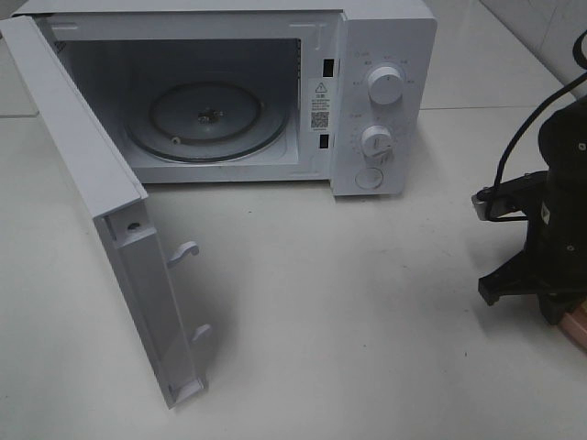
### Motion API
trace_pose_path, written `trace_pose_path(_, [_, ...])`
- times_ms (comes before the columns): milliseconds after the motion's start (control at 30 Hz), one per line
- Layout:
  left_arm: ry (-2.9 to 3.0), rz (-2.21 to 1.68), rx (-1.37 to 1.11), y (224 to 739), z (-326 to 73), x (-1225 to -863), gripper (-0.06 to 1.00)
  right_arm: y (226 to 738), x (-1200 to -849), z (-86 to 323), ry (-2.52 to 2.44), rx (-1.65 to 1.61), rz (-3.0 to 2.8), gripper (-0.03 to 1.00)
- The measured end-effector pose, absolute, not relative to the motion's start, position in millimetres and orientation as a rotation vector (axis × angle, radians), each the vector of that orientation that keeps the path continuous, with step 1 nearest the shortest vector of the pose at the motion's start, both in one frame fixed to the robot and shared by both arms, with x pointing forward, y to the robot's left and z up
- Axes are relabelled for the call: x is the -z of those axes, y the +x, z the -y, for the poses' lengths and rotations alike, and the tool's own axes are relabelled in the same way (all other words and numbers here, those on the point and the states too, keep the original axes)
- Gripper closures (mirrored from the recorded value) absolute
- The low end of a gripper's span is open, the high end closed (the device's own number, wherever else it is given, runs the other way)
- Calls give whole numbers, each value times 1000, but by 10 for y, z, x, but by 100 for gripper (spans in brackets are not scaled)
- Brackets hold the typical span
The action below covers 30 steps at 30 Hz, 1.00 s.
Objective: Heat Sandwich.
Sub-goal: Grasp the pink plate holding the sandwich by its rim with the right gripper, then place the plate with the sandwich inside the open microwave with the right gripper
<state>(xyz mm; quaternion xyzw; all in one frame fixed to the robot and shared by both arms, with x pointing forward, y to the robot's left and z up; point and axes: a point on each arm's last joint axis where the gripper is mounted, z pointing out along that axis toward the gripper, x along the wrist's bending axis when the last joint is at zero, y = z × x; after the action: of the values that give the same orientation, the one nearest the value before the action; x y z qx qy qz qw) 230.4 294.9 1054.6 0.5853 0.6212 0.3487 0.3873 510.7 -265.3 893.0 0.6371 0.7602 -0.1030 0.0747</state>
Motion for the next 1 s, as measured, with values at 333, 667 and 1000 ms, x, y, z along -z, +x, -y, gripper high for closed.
trace_pose_path(333, [1489, -1581, -887, 2304, -2949, -10546, -2, 5110, -8993, 2677, 1915, 306, -2231, 96])
trace_pose_path(667, [1489, -1581, -887, 2304, -2949, -10546, -2, 5065, -9061, 2536, 1782, 392, -2225, 96])
trace_pose_path(1000, [1489, -1581, -887, 2304, -2949, -10546, -2, 4991, -9130, 2363, 1705, 413, -2255, 96])
